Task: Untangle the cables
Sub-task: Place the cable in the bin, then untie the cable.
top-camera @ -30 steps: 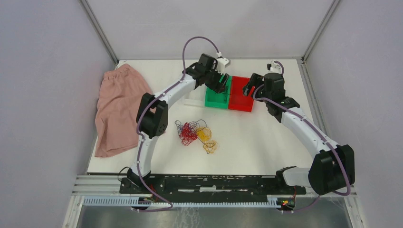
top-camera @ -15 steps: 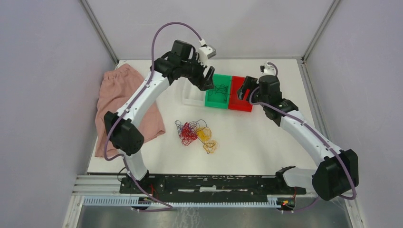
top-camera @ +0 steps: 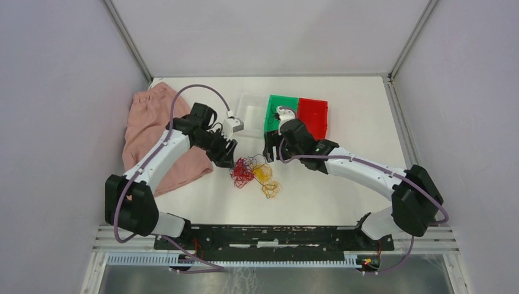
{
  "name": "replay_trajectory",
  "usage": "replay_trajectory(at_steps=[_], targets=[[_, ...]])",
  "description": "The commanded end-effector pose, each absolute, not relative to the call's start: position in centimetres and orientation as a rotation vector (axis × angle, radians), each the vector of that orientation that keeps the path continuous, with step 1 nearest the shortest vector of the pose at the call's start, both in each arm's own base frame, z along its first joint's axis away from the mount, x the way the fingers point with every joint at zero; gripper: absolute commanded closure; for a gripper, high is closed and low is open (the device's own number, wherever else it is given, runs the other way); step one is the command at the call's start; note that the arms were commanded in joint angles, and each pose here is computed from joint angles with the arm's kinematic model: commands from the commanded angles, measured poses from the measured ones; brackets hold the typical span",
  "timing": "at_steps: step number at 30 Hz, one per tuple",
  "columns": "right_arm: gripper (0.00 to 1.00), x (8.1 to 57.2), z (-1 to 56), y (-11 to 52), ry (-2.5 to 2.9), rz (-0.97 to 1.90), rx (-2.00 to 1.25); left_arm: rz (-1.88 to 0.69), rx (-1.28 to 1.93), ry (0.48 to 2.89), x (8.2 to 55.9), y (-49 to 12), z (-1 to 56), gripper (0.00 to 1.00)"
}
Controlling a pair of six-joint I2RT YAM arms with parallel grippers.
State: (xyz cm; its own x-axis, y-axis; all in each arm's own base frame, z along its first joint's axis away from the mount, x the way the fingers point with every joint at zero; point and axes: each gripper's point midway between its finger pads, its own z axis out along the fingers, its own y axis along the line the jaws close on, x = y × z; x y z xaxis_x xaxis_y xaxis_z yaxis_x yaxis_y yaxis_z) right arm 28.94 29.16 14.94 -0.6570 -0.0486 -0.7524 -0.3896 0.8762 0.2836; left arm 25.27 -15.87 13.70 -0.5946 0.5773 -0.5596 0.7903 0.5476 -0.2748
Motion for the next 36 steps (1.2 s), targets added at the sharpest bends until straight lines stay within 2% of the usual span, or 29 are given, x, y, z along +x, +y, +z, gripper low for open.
replay_trajectory(at_steps=[1, 10, 15, 19, 31, 36], targets=[[0.23, 29.9, 16.9, 31.3, 2.166, 0.599, -0.322, -0.735, 1.234, 2.206, 25.6, -17.1, 13.6, 0.44], [0.27, 28.0, 15.6, 32.1, 2.214, 0.672, -0.384, -0.721, 1.286, 2.277, 26.2, -16.8, 9.2, 0.56], [0.28, 26.8, 13.9, 32.5, 2.255, 0.662, -0.42, -0.771, 1.275, 2.217, 26.4, -17.7, 9.7, 0.57], [0.3, 26.3, 13.1, 32.6, 2.274, 0.669, -0.419, -0.768, 1.315, 2.134, 26.9, -18.3, 10.5, 0.53], [0.32, 25.7, 13.6, 32.4, 2.273, 0.692, -0.415, -0.783, 1.555, 2.051, 25.1, -18.4, 8.5, 0.5], [0.33, 25.4, 13.5, 32.3, 2.277, 0.704, -0.407, -0.755, 1.596, 2.013, 25.3, -18.4, 8.8, 0.57]])
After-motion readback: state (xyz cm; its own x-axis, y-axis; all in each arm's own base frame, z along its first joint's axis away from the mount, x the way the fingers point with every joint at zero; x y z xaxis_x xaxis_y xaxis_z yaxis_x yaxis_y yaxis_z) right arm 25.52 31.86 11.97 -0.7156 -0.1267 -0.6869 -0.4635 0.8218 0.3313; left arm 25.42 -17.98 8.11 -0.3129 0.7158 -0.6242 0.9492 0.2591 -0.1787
